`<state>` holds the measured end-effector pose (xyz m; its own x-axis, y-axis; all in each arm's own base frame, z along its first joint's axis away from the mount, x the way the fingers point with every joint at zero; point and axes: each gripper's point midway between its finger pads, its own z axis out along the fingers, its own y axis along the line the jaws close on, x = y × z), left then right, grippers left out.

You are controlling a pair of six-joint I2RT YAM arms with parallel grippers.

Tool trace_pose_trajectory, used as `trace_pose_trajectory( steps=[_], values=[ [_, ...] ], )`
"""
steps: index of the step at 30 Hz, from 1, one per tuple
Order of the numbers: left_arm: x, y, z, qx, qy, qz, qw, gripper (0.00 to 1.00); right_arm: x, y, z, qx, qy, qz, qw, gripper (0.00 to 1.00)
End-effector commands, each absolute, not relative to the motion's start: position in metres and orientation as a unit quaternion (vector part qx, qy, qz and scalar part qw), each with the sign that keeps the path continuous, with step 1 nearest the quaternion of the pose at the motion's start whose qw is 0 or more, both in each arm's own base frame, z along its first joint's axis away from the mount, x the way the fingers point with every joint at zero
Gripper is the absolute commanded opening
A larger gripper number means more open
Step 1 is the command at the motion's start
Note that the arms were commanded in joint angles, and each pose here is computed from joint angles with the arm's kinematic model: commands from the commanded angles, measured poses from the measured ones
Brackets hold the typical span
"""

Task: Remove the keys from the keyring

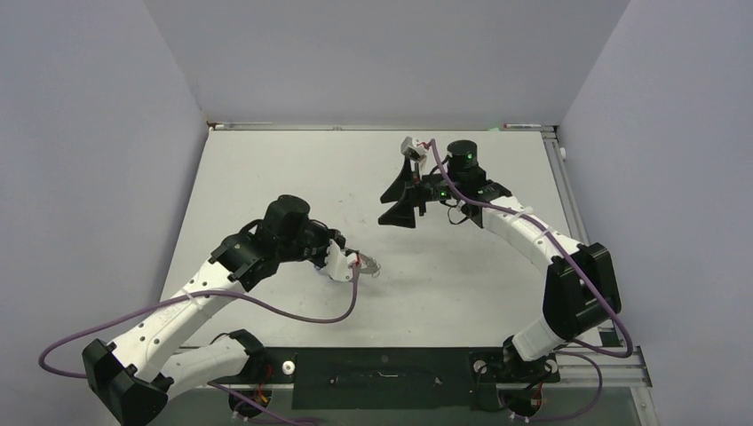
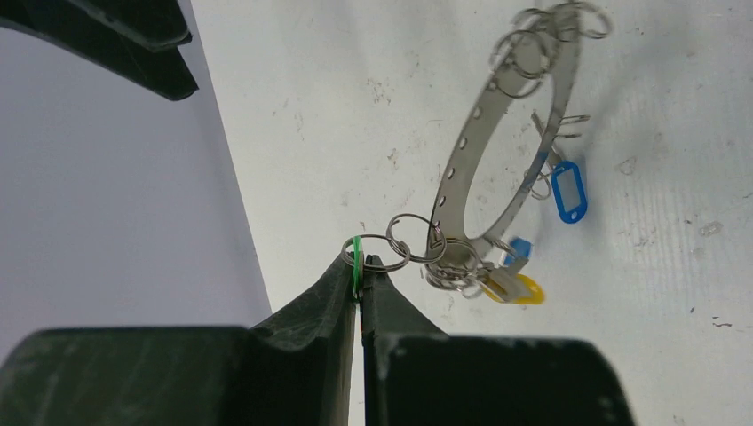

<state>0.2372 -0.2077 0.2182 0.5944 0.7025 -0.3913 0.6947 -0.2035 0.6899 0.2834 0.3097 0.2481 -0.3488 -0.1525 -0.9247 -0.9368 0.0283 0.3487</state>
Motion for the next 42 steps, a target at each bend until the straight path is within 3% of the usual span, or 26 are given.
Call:
trace_pose_trajectory(
  steps=[1,13,23,42],
  values=[
    [0.243,-0.21,0.234,0.748,0.462,0.013,0.476,0.0,0.271,0.308,0.254,-0.485,0.568,0.526,0.408,0.78],
    [0.232,-0.223,0.233,0.771,0.394,-0.003,0.501,0.0,0.223,0.345,0.224,-0.591,0.478,0.507,0.407,0.64],
    [0.23,-0.228,0.236,0.769,0.386,-0.013,0.509,0.0,0.218,0.36,0.231,-0.589,0.466,0.515,0.412,0.45],
    [0.234,-0.233,0.244,0.755,0.398,-0.021,0.52,0.0,0.213,0.373,0.218,-0.568,0.471,0.54,0.406,0.37]
  ],
)
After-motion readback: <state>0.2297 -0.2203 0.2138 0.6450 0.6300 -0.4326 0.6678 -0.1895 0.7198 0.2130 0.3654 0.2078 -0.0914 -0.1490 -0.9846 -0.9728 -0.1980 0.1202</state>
